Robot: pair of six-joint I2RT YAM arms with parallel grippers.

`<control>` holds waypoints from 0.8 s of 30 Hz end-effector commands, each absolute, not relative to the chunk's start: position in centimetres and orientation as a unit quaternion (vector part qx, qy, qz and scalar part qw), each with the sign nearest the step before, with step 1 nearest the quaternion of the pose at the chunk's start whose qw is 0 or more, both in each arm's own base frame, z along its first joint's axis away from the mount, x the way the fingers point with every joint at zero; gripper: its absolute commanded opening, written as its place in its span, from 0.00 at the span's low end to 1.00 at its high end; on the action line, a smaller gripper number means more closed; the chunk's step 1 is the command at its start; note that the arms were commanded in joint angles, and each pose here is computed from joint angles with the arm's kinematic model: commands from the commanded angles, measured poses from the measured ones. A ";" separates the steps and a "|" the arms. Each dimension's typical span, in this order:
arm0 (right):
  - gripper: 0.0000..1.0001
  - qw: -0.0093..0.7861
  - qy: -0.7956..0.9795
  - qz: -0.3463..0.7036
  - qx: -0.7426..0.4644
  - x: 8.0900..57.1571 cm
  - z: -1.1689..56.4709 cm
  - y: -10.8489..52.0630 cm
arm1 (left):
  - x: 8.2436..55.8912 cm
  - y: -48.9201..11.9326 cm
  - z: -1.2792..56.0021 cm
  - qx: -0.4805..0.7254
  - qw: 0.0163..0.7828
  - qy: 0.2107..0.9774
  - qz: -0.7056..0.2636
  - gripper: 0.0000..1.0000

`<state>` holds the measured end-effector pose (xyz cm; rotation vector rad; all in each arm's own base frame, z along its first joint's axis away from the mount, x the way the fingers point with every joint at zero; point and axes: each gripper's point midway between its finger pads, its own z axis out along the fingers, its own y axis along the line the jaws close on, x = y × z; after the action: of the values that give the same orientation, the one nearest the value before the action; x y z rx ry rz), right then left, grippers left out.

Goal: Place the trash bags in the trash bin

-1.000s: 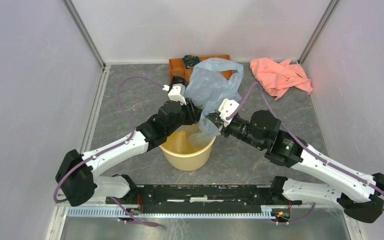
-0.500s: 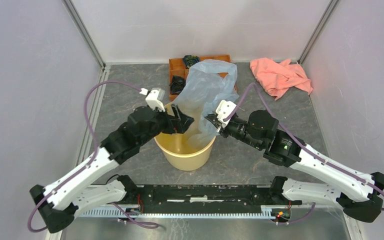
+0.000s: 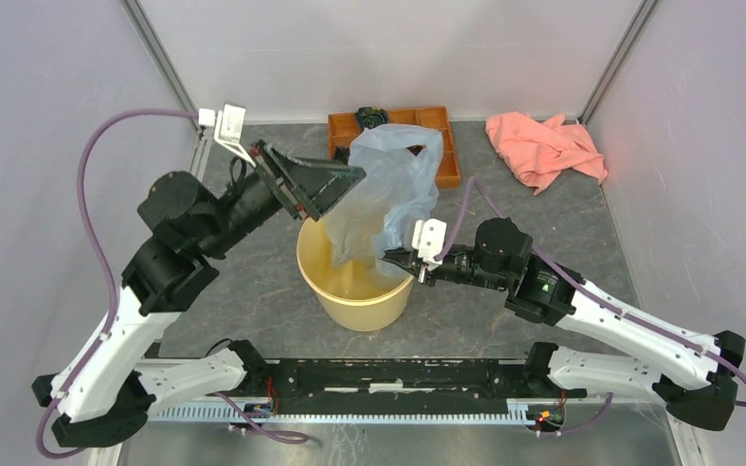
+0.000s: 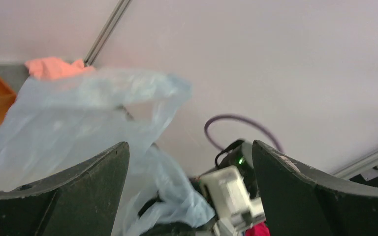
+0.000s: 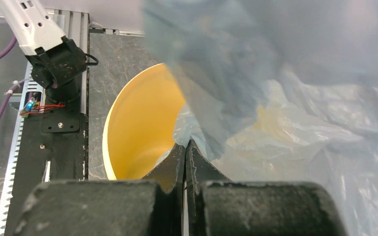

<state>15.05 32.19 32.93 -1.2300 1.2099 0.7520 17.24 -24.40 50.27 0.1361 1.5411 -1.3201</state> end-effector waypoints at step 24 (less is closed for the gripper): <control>0.01 0.619 0.507 0.340 -0.494 15.2 34.7 32.3 | 30.5 -27.1 43.8 0.115 0.594 0.757 -0.248 1.00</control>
<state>14.99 32.63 33.00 -1.1969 1.2072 0.7891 28.87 -26.39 43.40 0.2081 1.7749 -0.6546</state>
